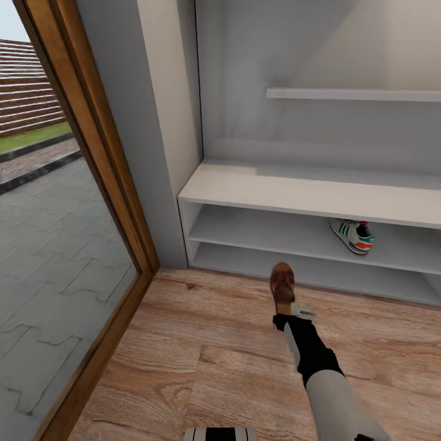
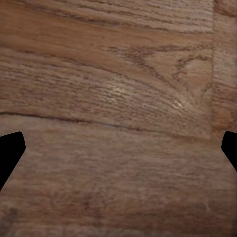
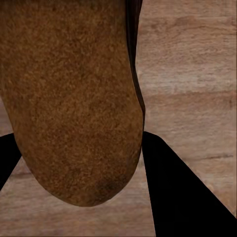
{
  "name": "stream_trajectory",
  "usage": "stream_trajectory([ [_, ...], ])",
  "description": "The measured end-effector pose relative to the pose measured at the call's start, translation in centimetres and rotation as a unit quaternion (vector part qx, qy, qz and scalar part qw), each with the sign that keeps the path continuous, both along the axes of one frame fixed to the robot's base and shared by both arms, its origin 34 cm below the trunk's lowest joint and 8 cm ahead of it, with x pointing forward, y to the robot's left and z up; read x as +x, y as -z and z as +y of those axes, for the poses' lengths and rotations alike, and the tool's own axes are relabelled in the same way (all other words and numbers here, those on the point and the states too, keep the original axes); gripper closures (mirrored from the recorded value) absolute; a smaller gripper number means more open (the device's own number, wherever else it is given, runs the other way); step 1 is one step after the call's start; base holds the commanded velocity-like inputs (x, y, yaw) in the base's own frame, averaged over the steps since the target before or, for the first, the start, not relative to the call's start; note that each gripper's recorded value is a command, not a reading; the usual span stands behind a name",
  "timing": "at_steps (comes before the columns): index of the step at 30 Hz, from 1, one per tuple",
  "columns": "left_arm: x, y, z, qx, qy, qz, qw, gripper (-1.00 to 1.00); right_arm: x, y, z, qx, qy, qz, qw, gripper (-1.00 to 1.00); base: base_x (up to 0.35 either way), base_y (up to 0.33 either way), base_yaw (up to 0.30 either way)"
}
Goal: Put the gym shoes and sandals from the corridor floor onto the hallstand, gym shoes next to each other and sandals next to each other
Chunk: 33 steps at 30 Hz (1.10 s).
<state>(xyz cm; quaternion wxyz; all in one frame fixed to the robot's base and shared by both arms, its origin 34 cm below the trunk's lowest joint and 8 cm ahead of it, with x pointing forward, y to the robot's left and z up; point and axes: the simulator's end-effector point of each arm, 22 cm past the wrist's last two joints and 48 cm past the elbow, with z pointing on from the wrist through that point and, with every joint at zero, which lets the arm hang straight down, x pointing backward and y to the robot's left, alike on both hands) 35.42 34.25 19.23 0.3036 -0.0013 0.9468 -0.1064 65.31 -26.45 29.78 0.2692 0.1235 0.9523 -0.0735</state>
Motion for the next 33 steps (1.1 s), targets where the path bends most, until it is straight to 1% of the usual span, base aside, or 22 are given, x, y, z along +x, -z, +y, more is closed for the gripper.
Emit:
stream_trajectory([
  [1, 0.0, 0.0, 0.0, 0.0, 0.0, 0.0, 1.0, -1.0, 1.1, -0.8, 0.4, 0.02, 0.016, 0.004, 0.9997, 1.0, 0.0, 0.0, 0.0],
  [2, 0.0, 0.0, 0.0, 0.0, 0.0, 0.0, 1.0, -1.0, 2.9, -2.3, 1.5, 0.029, 0.01, -0.003, 0.9995, 1.0, 0.0, 0.0, 0.0],
  [5, 0.0, 0.0, 0.0, -0.001, 0.0, 0.0, 1.0, -1.0, 4.3, -3.6, 2.3, 0.015, -0.011, -0.011, 0.9998, 1.0, 0.0, 0.0, 0.0],
  [8, 0.0, 0.0, -0.1, -0.002, 0.0, 0.0, 1.0, -1.0, 5.5, -4.9, 2.1, -0.001, -0.011, -0.021, 0.9997, 1.0, 0.0, 0.0, 0.0],
  [11, 0.0, 0.0, -0.1, -0.002, 0.0, 0.0, 1.0, -1.0, 6.5, -5.9, 2.1, 0.003, -0.003, -0.03, 0.9996, 1.0, 0.0, 0.0, 0.0],
  [14, 0.0, 0.0, -0.1, -0.002, 0.0, 0.0, 1.0, -1.0, 7.1, -6.5, 2.3, 0.017, 0.013, -0.033, 0.9992, 1.0, 0.0, 0.0, 0.0],
  [17, 0.0, 0.0, -0.1, -0.002, 0.0, -0.001, 1.0, -1.0, 7.3, -6.8, 2.1, 0.02, 0.027, -0.035, 0.9988, 1.0, 0.0, 0.0, 0.0],
  [18, 0.0, 0.0, -0.1, -0.002, 0.0, -0.001, 1.0, -1.0, 7.6, -7.4, 2.1, 0.019, 0.028, -0.041, 0.9986, 1.0, 0.0, 0.0, 0.0],
  [20, 0.0, 0.0, -0.1, -0.002, 0.0, -0.001, 1.0, -1.0, 8.2, -8.1, 2.4, 0.015, 0.023, -0.05, 0.9984, 1.0, 0.0, 0.0, 0.0],
  [25, 0.0, 0.0, -0.1, -0.002, 0.0, 0.0, 1.0, -1.0, 8.9, -9.1, 2.8, 0.007, 0.011, -0.062, 0.998, 1.0, 0.0, 0.0, 0.0],
  [33, 0.0, 0.0, -0.1, -0.002, 0.0, 0.0, 1.0, -1.0, 8.9, -9.1, 2.9, 0.007, 0.01, -0.062, 0.998, 1.0, 0.0, 0.0, 0.0],
])
